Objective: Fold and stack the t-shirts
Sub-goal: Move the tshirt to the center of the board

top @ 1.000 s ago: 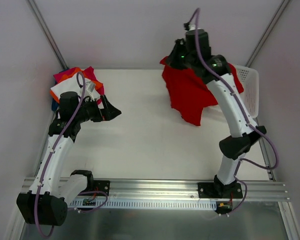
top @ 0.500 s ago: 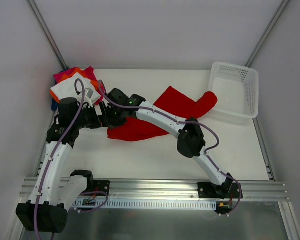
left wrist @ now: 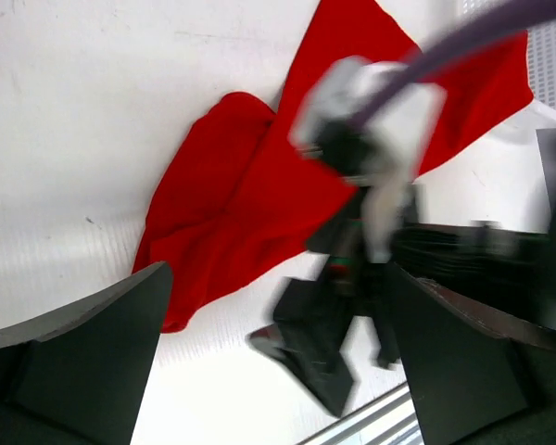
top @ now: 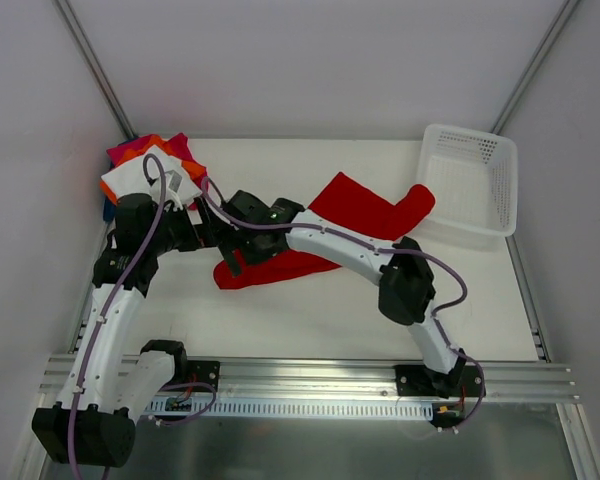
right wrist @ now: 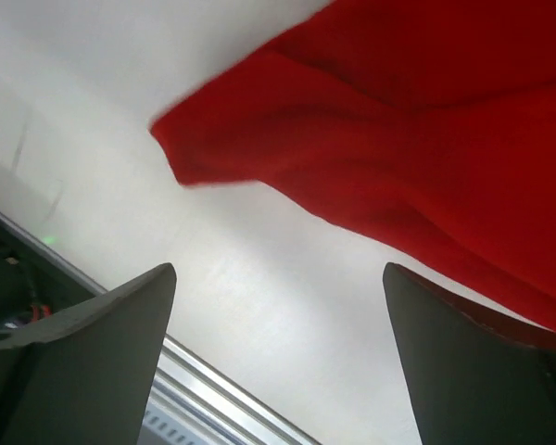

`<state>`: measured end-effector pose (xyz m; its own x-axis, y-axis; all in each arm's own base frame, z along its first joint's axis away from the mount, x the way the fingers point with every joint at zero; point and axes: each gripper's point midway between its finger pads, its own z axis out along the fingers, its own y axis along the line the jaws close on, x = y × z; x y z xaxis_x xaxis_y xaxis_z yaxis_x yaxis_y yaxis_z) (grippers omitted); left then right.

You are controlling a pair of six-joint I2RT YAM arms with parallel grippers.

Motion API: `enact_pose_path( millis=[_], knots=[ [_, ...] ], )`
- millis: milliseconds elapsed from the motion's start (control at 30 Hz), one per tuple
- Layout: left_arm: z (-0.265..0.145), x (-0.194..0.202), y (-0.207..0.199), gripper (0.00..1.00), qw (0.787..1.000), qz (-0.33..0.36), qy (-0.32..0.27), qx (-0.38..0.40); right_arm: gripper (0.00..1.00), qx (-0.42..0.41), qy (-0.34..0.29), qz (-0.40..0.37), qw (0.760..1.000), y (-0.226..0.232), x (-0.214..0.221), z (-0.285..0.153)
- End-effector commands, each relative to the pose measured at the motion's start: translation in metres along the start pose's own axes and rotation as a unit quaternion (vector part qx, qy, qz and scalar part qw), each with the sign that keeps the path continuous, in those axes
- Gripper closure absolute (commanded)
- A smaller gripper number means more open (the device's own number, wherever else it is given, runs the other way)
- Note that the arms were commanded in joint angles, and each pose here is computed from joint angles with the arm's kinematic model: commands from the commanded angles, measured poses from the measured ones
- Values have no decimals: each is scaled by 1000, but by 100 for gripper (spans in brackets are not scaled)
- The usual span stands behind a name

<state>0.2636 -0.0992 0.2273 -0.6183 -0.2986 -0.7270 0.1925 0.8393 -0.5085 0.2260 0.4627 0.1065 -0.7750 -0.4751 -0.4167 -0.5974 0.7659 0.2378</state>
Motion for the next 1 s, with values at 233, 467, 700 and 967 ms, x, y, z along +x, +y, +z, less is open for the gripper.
enact_pose_path(
  millis=[233,467,700,967],
  knots=[
    [-21,-44,-21,1,994,31,-99,20,1,195,-231,27,953,-137,-48,-201],
    [-7,-31,-54,1,988,16,-53,141,1,142,-152,212,955,-293,-18,-123],
    [-3,-29,-45,1,991,19,-58,122,0,79,-149,279,945,-352,-73,-75],
    [2,-25,-37,1,993,17,-53,109,0,52,-153,288,944,-360,-107,-61]
  ],
)
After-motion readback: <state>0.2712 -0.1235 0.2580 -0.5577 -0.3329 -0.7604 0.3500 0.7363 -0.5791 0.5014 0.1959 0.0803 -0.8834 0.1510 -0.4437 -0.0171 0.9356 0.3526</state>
